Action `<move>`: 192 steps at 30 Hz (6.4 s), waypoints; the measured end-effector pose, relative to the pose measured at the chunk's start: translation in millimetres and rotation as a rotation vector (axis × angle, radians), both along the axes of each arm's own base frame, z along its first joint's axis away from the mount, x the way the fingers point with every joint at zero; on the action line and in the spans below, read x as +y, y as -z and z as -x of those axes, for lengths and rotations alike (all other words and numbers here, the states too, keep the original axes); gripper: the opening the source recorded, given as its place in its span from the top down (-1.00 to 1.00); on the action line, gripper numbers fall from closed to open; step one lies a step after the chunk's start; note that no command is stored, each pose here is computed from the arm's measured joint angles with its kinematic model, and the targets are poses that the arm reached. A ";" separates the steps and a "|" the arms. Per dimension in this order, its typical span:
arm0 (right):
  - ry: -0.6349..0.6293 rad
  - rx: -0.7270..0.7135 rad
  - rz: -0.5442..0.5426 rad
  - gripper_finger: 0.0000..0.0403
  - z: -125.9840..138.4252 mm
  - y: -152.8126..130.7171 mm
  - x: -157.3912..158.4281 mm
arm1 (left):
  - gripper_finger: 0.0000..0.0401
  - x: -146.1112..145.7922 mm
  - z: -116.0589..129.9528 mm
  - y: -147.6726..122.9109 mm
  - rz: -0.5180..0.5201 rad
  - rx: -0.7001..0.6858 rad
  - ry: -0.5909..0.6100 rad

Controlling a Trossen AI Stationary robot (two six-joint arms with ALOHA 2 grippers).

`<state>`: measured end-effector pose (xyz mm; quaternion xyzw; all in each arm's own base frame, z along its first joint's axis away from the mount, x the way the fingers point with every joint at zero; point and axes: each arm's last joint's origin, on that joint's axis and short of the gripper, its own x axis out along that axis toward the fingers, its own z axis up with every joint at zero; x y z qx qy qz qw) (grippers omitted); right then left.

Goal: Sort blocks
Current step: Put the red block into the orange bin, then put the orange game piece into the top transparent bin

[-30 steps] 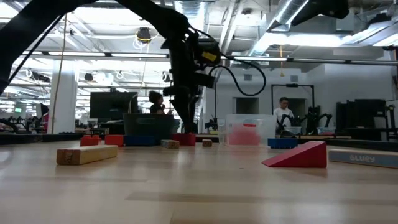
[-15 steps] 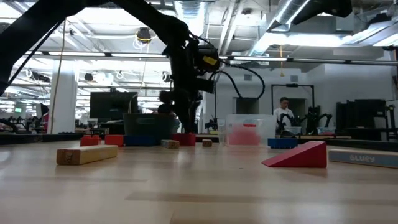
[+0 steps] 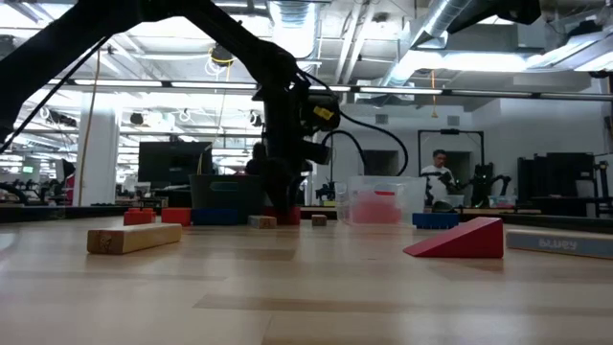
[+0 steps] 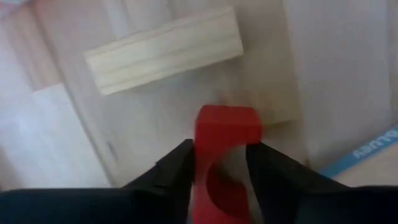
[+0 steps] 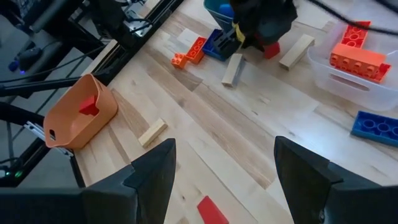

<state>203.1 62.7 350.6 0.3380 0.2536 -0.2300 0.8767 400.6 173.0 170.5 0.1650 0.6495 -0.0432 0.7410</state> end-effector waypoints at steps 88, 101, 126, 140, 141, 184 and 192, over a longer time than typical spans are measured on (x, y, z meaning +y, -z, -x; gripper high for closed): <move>-0.119 -0.110 0.273 -0.31 -31.6 -18.2 -69.9 | 0.09 -317.4 270.6 -114.7 0.587 -0.098 -1.103; -0.150 -0.157 0.256 -0.31 -47.4 -14.8 -58.2 | 0.07 -206.6 222.8 -89.7 0.286 -0.192 -0.892; -0.150 -0.114 0.126 -0.31 -42.7 -7.6 -40.0 | -0.33 -130.4 171.0 -0.3 0.113 0.026 -0.549; -0.141 -0.117 0.120 -0.31 -42.9 -7.7 -40.9 | -0.08 -126.8 164.9 24.5 0.162 0.068 -0.559; -0.139 -0.118 0.117 -0.31 -42.8 -7.8 -40.9 | 0.00 -127.6 164.9 24.0 0.163 0.062 -0.557; -0.407 -0.529 0.363 -0.32 -97.5 -24.2 -104.9 | 0.31 -140.2 118.4 -167.0 0.673 -1.578 -0.344; -0.407 -0.566 0.368 -0.32 -94.5 -29.4 -106.7 | 0.31 -140.8 90.3 -186.5 0.594 -1.532 -0.268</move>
